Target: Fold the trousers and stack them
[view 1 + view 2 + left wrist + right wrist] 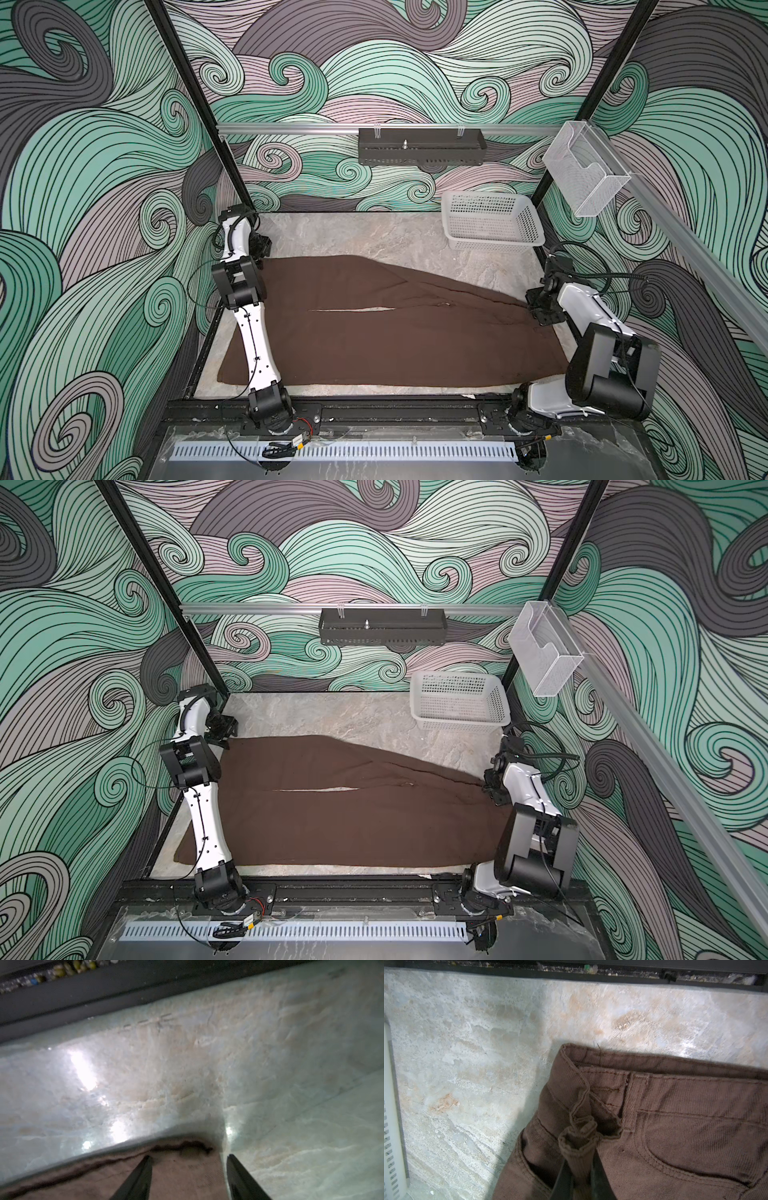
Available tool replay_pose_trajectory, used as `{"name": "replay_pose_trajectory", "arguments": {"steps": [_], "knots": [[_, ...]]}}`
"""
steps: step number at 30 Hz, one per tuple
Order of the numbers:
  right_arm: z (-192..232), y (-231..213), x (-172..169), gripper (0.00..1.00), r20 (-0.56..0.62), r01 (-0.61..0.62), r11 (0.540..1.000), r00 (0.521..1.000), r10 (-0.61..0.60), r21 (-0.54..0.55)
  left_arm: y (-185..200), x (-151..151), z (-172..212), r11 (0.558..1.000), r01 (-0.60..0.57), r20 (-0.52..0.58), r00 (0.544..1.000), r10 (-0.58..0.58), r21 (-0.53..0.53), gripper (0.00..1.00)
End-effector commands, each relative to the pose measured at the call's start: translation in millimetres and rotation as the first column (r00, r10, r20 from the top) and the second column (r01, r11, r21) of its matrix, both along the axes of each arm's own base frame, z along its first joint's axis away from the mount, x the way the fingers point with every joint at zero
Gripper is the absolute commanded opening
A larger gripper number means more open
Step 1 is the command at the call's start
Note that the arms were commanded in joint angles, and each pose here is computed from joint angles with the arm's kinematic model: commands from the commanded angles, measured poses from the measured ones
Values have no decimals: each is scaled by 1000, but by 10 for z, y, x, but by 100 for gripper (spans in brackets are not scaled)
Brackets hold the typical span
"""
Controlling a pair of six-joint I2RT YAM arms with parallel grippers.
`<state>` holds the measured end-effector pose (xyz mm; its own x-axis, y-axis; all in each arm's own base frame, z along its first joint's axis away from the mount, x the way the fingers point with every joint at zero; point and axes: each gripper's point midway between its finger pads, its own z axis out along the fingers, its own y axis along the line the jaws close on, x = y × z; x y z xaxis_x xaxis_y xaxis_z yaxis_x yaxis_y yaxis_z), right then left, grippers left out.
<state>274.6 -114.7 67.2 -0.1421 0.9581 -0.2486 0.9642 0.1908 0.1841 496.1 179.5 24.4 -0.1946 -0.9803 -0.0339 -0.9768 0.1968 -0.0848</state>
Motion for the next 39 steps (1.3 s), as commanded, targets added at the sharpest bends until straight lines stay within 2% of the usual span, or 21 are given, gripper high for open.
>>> {"name": "replay_pose_trajectory", "arguments": {"steps": [1,8,16,22,26,33,39], "knots": [[11,-17,36,3,5,-8,1000,1000,8,-5,33,-123,-286,1000,3,-87,996,-2,13,52],[-5,-14,42,3,7,-8,1000,1000,8,-2,56,-103,-246,999,24,-77,997,-22,27,26],[21,1,41,3,19,-9,1000,1000,9,2,42,37,-17,999,29,7,1000,-29,25,0],[25,22,59,3,22,-6,1000,1000,6,19,-10,143,177,998,56,80,995,-56,2,0],[74,43,115,3,39,-3,999,999,2,37,-78,303,427,996,88,190,978,-82,-20,0],[332,9,253,3,120,-1,1000,993,-2,27,-20,485,1101,992,123,405,908,-108,-12,0],[632,-96,356,4,222,24,997,974,-38,68,163,369,1515,993,114,504,860,-80,-38,0]]}}
